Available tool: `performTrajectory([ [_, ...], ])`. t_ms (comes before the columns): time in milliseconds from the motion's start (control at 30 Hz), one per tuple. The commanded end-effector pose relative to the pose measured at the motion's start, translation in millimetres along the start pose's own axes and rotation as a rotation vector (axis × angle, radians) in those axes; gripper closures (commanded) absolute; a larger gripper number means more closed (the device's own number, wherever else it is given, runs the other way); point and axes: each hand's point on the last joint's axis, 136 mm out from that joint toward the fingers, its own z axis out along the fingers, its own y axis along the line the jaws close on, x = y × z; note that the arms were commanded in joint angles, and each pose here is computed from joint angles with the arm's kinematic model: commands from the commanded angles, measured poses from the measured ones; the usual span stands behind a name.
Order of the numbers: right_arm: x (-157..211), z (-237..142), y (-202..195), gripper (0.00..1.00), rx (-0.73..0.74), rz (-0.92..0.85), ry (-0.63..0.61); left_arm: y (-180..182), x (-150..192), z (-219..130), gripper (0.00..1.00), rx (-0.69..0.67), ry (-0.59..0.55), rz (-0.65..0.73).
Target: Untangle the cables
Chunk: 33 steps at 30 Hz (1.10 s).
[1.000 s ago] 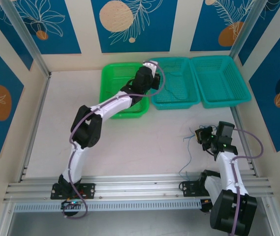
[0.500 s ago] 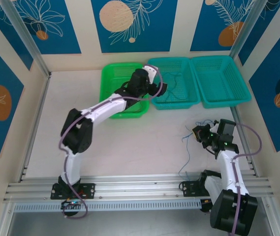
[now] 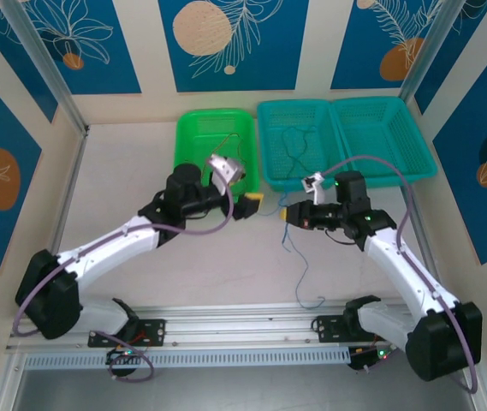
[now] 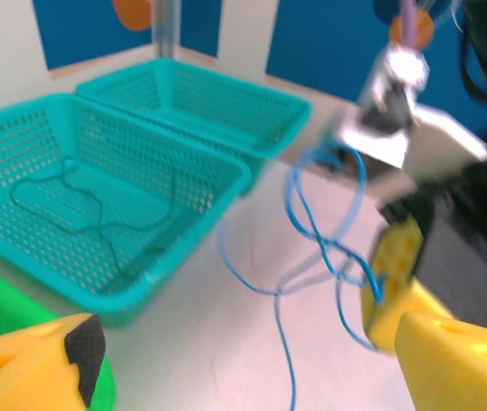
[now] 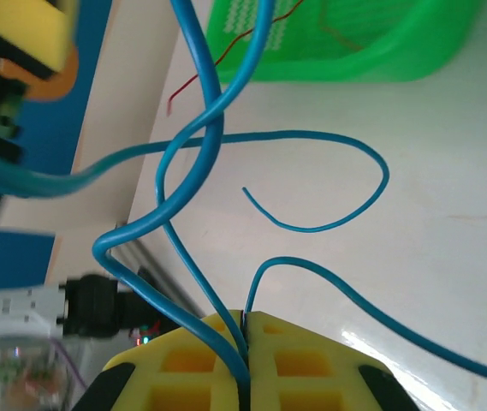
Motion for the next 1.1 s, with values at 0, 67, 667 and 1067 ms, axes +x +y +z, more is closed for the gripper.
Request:
performTrajectory([
  [0,1,12,28,1.00,-0.092,-0.132,0.081,-23,18,-21,0.12,0.071,0.007,0.152],
  [67,2,20,37,1.00,-0.115,-0.157,0.120,-24,36,-30,0.12,0.064,0.042,0.187],
  [667,24,53,65,1.00,-0.173,-0.215,0.270,33,66,16,0.70,-0.154,0.067,0.067],
  [1067,27,59,-34,0.85,0.127,-0.029,0.186,51,47,-40,1.00,-0.369,0.035,0.049],
])
